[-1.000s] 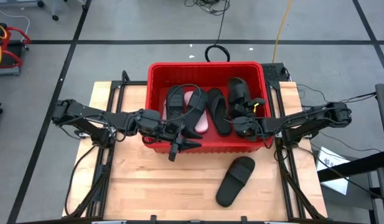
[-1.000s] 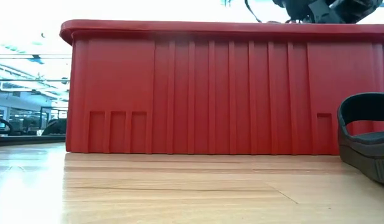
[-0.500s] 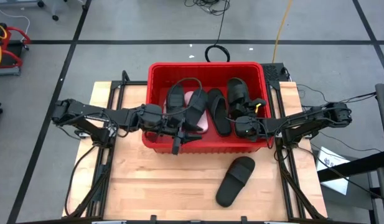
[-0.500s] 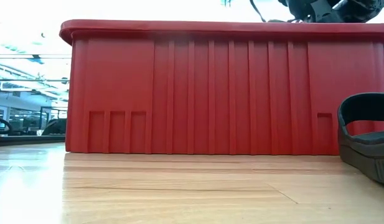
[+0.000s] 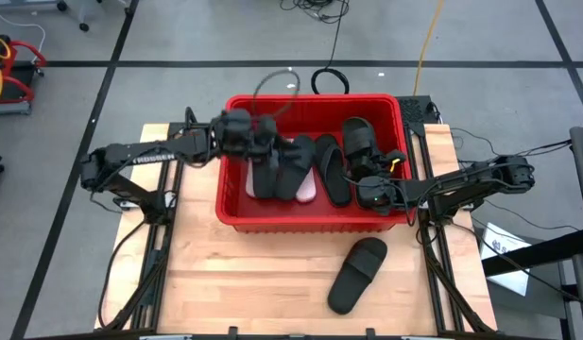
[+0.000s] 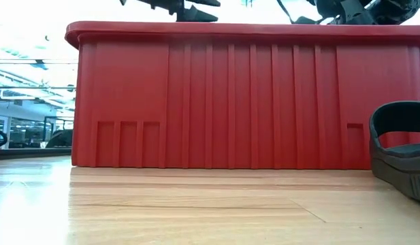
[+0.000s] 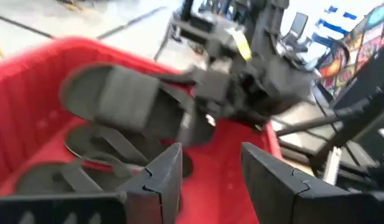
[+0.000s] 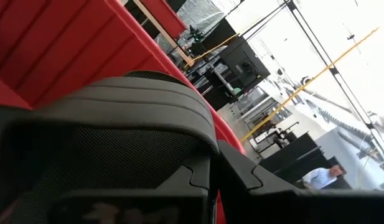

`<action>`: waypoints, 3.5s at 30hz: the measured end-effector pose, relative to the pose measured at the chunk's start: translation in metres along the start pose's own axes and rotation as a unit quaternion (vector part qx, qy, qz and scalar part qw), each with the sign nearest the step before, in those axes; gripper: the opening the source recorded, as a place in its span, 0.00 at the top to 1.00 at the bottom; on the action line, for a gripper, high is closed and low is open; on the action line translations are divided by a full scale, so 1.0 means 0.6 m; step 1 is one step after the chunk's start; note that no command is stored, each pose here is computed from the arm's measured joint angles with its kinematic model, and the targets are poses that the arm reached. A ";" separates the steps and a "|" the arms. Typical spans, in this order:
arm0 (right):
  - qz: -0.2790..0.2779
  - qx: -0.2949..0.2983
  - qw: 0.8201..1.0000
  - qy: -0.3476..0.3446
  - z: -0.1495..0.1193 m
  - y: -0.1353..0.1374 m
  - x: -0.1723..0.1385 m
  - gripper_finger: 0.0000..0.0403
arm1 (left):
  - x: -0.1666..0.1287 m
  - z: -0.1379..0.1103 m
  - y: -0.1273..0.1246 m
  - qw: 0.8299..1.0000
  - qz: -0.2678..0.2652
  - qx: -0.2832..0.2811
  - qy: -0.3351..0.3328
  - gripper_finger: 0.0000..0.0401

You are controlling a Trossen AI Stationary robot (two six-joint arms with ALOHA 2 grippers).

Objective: Pick and place slides into bin
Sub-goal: Put the black slipper into the red bin

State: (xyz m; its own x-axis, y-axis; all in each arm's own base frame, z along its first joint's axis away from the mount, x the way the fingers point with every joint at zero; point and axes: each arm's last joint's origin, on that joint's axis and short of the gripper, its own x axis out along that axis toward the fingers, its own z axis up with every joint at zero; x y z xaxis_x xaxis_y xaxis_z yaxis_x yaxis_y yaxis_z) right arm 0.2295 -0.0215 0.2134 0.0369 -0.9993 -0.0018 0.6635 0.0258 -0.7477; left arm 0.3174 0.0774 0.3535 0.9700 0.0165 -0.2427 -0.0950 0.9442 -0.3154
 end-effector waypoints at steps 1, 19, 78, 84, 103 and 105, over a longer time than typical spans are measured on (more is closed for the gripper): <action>0.000 0.006 1.000 0.000 0.000 0.000 0.000 0.99 | -0.003 0.005 0.012 1.000 0.004 0.002 -0.007 0.60; 0.068 0.081 0.994 -0.040 0.021 -0.003 -0.001 0.99 | 0.125 0.122 0.138 0.985 -0.080 0.081 0.128 0.60; 0.132 0.097 0.973 -0.160 0.061 -0.028 -0.004 0.99 | 0.182 0.069 0.217 0.969 -0.188 0.033 0.158 0.78; 0.132 0.098 0.973 -0.160 0.061 -0.028 -0.004 0.99 | 0.180 0.070 0.223 0.971 -0.177 0.030 0.158 0.97; 0.085 0.210 0.968 -0.107 0.067 -0.074 -0.032 0.64 | 0.148 0.123 0.245 0.981 -0.152 0.058 0.109 1.00; 0.078 0.239 0.963 -0.098 0.068 -0.090 -0.034 0.63 | 0.141 0.136 0.237 0.982 -0.139 0.071 0.107 1.00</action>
State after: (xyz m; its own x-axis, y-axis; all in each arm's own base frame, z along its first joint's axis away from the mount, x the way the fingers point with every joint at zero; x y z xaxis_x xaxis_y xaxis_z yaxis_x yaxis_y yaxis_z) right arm 0.2237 -0.0016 0.2808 0.2724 -0.9596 0.0705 0.9050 0.2306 -0.3575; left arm 0.4043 0.2399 0.3633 0.8832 -0.3038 -0.3574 0.2137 0.9388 -0.2700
